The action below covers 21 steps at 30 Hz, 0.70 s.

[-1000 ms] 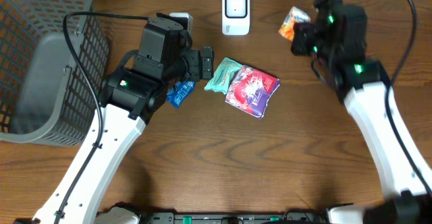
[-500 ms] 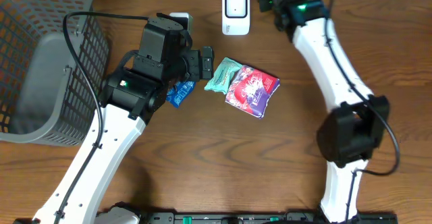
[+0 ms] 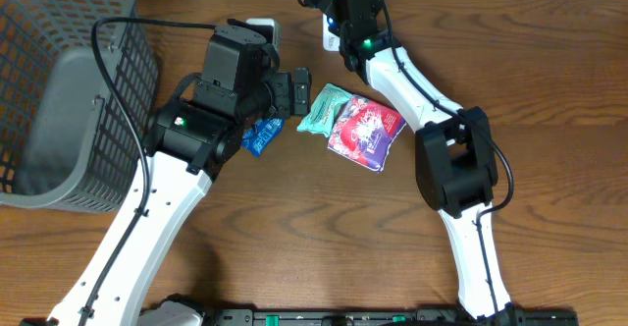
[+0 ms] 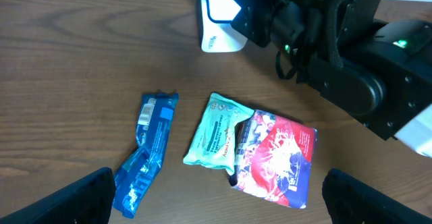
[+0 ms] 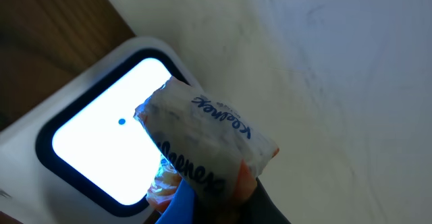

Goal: Scan the item barcode

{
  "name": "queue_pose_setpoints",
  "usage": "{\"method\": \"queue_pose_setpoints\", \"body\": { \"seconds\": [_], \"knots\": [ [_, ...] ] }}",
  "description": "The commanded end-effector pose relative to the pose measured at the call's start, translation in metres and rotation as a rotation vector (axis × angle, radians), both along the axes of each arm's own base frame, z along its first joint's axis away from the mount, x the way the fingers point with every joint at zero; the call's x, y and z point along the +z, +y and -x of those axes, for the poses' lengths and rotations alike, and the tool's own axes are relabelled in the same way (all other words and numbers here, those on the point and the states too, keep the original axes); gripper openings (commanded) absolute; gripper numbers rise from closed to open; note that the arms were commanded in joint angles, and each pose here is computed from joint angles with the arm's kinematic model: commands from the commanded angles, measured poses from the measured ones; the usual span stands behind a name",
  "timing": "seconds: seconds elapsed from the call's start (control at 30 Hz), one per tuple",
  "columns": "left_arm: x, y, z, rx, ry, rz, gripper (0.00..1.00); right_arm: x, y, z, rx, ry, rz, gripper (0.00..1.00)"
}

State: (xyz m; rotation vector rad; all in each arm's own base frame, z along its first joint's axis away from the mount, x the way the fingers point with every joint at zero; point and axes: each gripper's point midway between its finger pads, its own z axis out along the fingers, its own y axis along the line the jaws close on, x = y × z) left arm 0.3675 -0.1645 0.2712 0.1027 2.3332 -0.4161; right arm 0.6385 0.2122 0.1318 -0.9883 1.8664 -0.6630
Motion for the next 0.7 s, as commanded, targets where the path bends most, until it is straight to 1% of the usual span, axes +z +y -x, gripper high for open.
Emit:
{"method": "queue_pose_setpoints", "body": {
  "seconds": [0.0,0.1,0.23,0.33,0.4,0.5,0.57,0.67],
  "knots": [
    [0.007,0.002,-0.003,0.016,-0.015,0.001,0.98,0.014,-0.002,-0.003,-0.025,-0.036,-0.005,0.01],
    [0.007,0.002,-0.003,0.016,-0.015,0.001,0.98,0.023,-0.009,-0.005,-0.077,-0.059,-0.062,0.01],
    [0.007,0.002,-0.003,0.016,-0.015,0.001,0.98,0.05,-0.033,-0.006,-0.182,-0.091,-0.239,0.01],
    [0.007,0.002,-0.003,0.016,-0.015,0.001,0.98,0.082,-0.072,-0.006,-0.28,-0.117,-0.393,0.01],
    [0.007,0.002,-0.003,0.016,-0.015,0.001,0.98,0.102,-0.107,-0.003,-0.35,-0.129,-0.474,0.01],
    [0.007,0.002,-0.003,0.016,-0.015,0.001,0.98,0.124,-0.178,0.006,-0.503,-0.148,-0.556,0.01],
    [0.007,0.002,-0.003,0.016,-0.015,0.001,0.98,0.127,-0.233,0.018,-0.629,-0.148,-0.604,0.01],
    [0.007,0.002,-0.003,0.016,-0.015,0.001,0.98,0.115,-0.311,0.043,-0.83,-0.123,-0.658,0.01]
  ]
}}
